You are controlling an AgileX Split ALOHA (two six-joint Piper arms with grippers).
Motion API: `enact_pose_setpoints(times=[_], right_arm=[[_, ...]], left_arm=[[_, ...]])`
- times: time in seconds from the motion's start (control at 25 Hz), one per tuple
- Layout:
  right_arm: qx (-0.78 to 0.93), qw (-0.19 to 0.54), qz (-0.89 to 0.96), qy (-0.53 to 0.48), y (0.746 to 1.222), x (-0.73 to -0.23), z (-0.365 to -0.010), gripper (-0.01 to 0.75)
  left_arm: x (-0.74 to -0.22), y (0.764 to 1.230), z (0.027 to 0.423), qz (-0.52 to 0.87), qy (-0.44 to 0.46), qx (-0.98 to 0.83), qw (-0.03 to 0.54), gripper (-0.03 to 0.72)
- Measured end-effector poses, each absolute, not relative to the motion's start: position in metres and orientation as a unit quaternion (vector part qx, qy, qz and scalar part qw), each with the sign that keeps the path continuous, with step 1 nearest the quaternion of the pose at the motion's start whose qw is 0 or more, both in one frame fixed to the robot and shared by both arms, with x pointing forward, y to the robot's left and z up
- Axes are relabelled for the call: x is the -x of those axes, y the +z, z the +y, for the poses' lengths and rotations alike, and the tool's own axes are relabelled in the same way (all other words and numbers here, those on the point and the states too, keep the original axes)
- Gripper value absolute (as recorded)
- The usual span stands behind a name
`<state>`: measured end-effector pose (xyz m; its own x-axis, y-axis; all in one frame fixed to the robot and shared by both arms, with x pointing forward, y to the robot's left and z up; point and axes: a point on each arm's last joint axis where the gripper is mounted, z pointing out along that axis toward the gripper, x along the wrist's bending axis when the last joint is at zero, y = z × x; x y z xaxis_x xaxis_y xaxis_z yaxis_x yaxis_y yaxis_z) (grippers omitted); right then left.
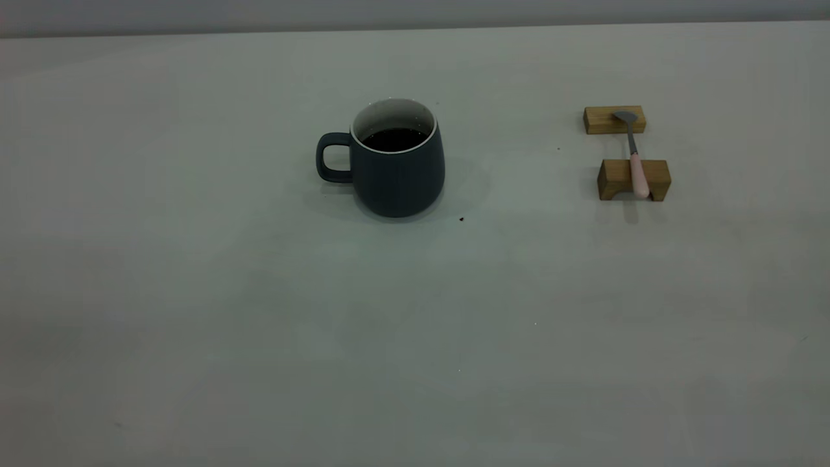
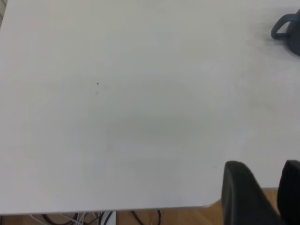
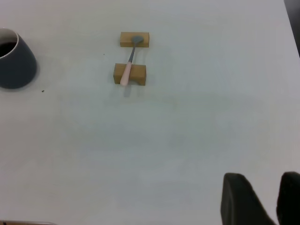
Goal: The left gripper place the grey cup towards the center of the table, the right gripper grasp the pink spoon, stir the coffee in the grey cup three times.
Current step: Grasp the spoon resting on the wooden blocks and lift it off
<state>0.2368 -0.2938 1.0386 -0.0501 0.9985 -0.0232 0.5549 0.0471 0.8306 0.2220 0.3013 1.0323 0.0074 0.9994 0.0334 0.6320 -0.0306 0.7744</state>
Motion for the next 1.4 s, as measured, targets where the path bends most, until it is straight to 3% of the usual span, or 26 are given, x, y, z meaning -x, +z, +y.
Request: enact_pose_setpoints(times=[1.16,1.32,1.4], right_arm=[[-0.604,0.322,0.643,0.344,1.039,-0.237,-0.292,0.24],[-0.618,0.282,0.654,0.332,1.051,-0.25,-0.289,0.307],[-0.627,0.262,0.659,0.323,1.06,-0.267,-0.289,0.391]], left_arm=[[-0.222,1.032,0.301,0.625,0.309,-0.652,0.297,0.26],[-0.222,1.032,0.301,0.625,0.309,-0.652,0.297,0.26],[-0.222,1.032,0.301,0.625,0.309,-0.652,0.297,0.26]])
